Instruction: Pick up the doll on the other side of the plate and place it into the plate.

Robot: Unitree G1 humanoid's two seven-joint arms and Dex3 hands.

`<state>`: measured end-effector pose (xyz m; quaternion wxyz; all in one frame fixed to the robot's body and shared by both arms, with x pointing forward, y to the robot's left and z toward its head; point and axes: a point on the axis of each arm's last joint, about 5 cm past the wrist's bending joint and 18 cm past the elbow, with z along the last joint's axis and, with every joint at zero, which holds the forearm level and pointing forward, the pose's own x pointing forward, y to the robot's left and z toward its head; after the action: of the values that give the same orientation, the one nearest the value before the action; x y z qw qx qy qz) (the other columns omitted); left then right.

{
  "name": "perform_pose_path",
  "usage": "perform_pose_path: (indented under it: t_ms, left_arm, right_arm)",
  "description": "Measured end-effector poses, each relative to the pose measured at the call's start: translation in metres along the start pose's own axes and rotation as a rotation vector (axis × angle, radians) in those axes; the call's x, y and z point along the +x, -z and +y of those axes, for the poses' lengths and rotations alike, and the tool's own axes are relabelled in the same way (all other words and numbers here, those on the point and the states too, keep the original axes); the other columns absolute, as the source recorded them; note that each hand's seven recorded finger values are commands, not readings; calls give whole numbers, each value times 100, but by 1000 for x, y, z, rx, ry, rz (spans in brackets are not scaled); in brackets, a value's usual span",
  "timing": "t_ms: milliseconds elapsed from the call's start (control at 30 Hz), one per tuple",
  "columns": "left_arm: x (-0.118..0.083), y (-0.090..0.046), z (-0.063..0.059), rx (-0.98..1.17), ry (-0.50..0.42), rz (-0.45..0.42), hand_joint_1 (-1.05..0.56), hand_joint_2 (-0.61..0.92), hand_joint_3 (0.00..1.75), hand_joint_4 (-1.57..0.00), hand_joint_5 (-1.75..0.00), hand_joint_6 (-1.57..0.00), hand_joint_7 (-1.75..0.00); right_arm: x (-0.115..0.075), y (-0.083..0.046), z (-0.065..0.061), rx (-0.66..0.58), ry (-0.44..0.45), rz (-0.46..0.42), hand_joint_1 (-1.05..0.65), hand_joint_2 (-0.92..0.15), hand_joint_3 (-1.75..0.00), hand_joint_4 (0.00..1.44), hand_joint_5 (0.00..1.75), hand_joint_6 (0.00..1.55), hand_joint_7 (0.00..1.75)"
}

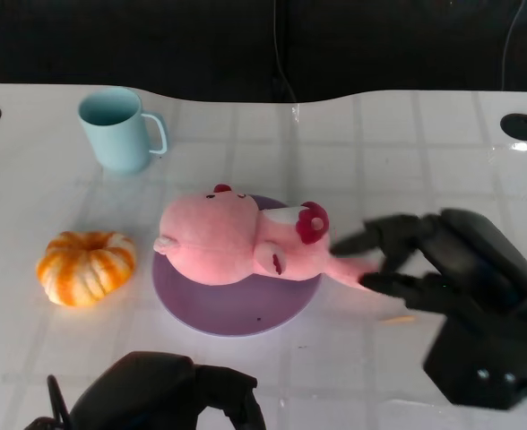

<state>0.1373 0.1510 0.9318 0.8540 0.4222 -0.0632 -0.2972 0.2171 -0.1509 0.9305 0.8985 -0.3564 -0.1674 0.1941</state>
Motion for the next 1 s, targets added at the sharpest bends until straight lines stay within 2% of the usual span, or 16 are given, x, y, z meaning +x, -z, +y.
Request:
perform_pose_path:
  t_ms: [33, 67, 100, 133, 200, 233, 367, 500, 667, 800, 1000]
  left_arm:
    - [0, 0, 0, -1, 0, 1, -19, 92, 26, -71, -147, -83, -75]
    - [0, 1, 0, 1, 1, 3, -19, 92, 26, -72, -147, -83, -75]
    - [0, 1, 1, 1, 1, 3, -20, 92, 27, -72, -147, -83, -75]
    - [1, 1, 1, 1, 0, 3, -20, 92, 28, -72, -148, -83, -75]
    - [0, 2, 2, 3, -1, 7, -20, 92, 28, -72, -148, -83, -76]
    - [0, 3, 2, 4, -1, 9, -20, 92, 28, -72, -148, -83, -76]
    - [-1, 4, 2, 2, 5, 17, -20, 92, 29, -70, -149, -82, -76]
    - [-3, 6, 2, -32, 3, 22, -19, 92, 30, -68, -151, -82, -78]
    - [-6, 12, 6, -131, -22, 16, -16, 92, 35, -70, -152, -79, -85]
    - [-6, 14, 5, -140, -19, 24, -15, 92, 34, -70, -155, -77, -89]
    - [-6, 15, 4, -136, -18, 18, -14, 92, 31, -68, -163, -75, -92]
  right_arm:
    - [-5, 2, 0, 5, 3, 16, 0, -51, -95, 100, 129, 115, 54]
    - [-10, 3, 0, 8, 4, 30, 1, -43, -110, 100, 131, 111, 66]
    - [-15, 4, 0, 12, 6, 43, 2, -39, -122, 99, 138, 104, 86]
    - [-21, 5, -1, 20, 7, 60, 1, -37, -129, 94, 154, 92, 117]
    - [-30, 5, -3, 34, 9, 99, -1, -38, -132, 89, 170, 81, 143]
    - [-35, 4, -4, 34, 11, 116, -2, -38, -132, 88, 172, 77, 149]
    - [-50, -5, -5, 8, 5, 149, -3, -38, -131, 85, 174, 72, 152]
    - [-62, -13, -8, 34, -49, 182, -2, -39, -129, 83, 175, 73, 151]
    - [-67, -9, -7, 59, -85, 219, 1, -43, -119, 80, 171, 75, 141]
    - [-67, -2, -5, 104, -121, 255, 4, -43, -121, 81, 171, 78, 141]
    - [-66, 0, -5, 113, -125, 258, 6, -41, -123, 82, 173, 78, 142]
